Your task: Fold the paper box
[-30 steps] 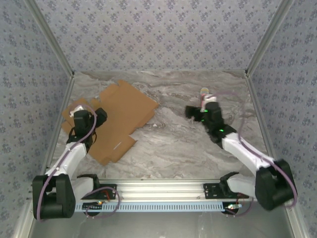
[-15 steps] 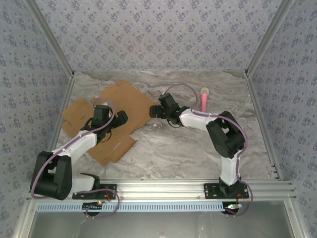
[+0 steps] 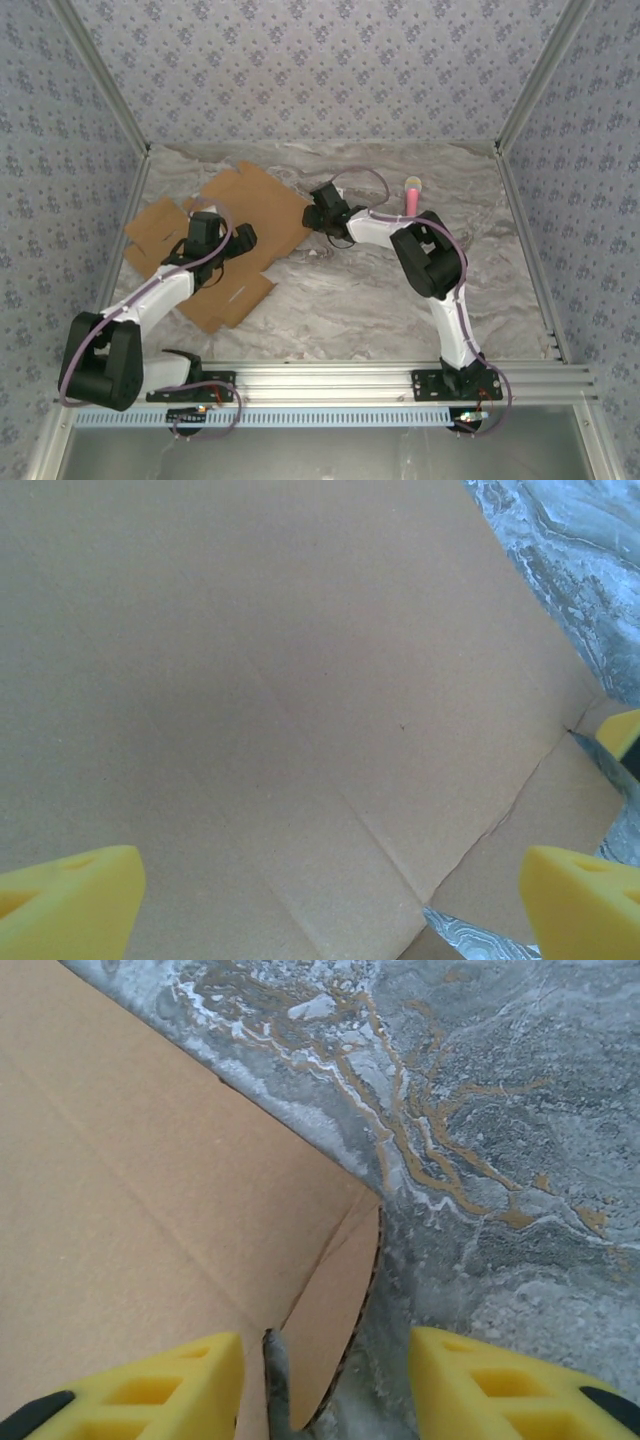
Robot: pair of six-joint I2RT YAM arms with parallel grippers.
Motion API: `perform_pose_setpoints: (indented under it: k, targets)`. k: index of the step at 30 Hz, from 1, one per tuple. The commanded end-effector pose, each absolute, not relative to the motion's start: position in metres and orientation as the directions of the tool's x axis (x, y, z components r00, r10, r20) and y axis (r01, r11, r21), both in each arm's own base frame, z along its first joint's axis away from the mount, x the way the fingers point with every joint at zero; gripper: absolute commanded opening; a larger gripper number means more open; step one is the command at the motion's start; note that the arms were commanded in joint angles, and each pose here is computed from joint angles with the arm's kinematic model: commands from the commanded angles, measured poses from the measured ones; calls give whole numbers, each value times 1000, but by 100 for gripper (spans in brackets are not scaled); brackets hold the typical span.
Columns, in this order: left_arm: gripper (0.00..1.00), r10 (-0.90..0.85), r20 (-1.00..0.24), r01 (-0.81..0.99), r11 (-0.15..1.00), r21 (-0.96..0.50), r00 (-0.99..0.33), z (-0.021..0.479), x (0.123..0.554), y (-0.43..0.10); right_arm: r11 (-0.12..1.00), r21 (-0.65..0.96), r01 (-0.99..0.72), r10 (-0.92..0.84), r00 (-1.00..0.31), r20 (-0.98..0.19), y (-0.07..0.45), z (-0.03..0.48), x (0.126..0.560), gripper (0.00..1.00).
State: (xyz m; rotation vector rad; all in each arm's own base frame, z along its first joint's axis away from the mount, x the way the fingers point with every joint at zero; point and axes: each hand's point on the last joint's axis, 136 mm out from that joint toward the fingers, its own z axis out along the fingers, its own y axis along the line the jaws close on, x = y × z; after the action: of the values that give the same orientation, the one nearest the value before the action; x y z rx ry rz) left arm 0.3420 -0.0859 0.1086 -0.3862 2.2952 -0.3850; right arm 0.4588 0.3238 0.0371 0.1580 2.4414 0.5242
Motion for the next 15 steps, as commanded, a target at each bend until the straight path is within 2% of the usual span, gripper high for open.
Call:
perform_pose_setpoints:
  k: [1,8,12,15]
  targets:
    - [96,-371,-666,-146,918,-369,-648,117,341,-84,894,445,56,322,-771,-549,319,37,473,40]
    - [96,-365,-672,-141,920,-365,-644,118,338,-82,849,509,142,441,-721,-535,307,33,486,28]
    - [96,-368,-674,-137,919,-371,-640,120,337,-83,812,560,165,499,-694,-519,301,38,497,16]
    - [96,-368,-677,-132,918,-375,-638,125,337,-83,792,587,170,534,-659,-529,288,54,504,10]
